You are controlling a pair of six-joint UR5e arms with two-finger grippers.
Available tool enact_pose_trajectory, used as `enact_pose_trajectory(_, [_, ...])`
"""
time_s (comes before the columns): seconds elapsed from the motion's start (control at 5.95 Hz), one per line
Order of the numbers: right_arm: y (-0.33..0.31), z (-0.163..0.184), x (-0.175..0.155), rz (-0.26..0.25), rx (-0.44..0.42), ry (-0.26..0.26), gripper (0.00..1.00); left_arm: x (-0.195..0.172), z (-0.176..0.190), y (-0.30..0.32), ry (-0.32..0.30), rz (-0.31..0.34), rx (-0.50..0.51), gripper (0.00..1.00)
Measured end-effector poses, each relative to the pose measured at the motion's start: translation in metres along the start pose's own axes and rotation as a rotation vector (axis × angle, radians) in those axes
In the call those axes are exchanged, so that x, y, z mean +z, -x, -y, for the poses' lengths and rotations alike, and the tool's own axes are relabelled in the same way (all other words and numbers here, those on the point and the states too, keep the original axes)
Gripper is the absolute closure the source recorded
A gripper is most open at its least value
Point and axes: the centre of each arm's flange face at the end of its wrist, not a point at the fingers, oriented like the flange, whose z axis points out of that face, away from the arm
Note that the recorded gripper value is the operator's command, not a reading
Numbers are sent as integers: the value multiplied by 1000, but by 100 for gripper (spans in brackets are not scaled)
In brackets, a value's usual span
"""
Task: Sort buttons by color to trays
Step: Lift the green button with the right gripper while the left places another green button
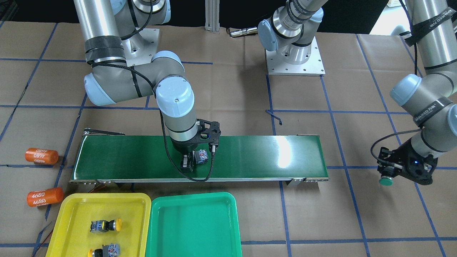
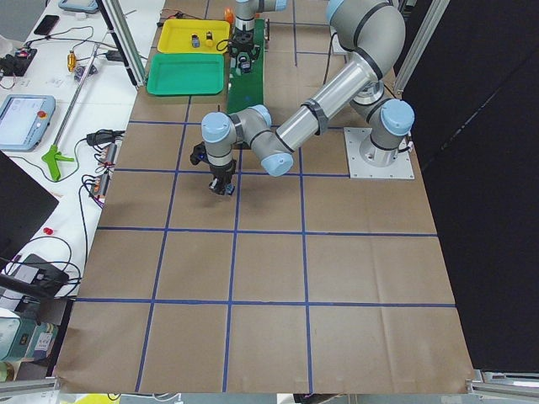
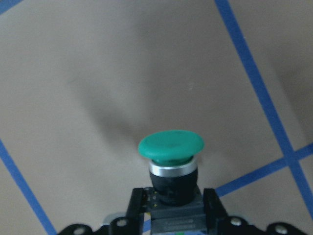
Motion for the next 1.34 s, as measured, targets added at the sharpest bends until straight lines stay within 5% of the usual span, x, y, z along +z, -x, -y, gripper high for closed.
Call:
enact_pose_trajectory(0.17, [-2, -14, -2, -1, -11, 13, 86, -28, 32, -45, -13, 0, 182, 100])
enact_pose_trajectory(0.5, [-7, -34, -23, -24, -40, 54, 90, -62, 94, -154, -28, 4, 558, 100])
enact_pose_trajectory(0.84, [-14, -77, -66, -23, -40, 71, 89, -48, 121, -239, 15, -18, 818, 98])
enact_pose_trajectory(1.01, [-25, -95, -82, -47, -31, 70, 89, -36, 126, -260, 40, -24, 891, 83])
enact_pose_trajectory(1.18, [-47, -100, -91, -79, -28, 65, 89, -30, 130, -270, 49, -23, 931, 6])
enact_pose_trajectory(1.34, [-77, -98, -92, -105, -29, 58, 89, -28, 132, -277, 46, -19, 949, 4])
